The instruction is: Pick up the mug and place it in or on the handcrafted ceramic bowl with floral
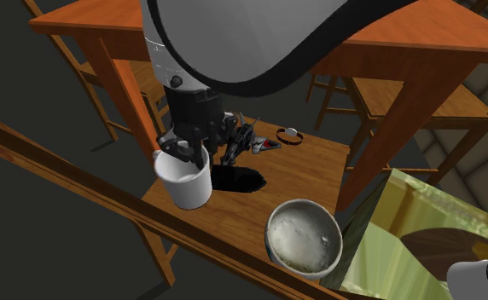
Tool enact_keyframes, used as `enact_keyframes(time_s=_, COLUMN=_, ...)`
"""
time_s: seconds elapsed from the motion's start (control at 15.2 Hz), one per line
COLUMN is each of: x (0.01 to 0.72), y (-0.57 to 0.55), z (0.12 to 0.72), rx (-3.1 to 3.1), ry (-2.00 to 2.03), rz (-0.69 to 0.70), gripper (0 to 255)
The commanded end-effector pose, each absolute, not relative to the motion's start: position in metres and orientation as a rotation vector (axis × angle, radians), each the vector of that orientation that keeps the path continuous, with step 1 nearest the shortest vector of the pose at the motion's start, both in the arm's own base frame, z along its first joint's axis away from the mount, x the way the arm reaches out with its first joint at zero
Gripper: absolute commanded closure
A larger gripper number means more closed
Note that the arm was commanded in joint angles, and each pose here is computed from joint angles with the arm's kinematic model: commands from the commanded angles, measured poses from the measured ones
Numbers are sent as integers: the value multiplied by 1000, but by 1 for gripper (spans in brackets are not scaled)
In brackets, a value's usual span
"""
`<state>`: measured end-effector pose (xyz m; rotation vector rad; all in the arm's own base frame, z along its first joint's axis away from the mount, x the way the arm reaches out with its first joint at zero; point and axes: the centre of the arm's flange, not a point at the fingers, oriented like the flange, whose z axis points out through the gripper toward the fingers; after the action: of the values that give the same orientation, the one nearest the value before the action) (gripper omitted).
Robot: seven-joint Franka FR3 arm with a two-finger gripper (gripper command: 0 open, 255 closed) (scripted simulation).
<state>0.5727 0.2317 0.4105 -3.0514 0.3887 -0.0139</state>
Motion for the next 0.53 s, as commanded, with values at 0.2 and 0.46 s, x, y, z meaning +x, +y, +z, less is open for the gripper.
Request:
enact_keyframes(time_s=0.2, x=572, y=231, z=438, rx=-3051, ry=388, rz=-14, gripper=255)
enact_keyframes(time_s=0.46, x=572, y=231, z=459, rx=-3051, ry=388, rz=-14, gripper=255)
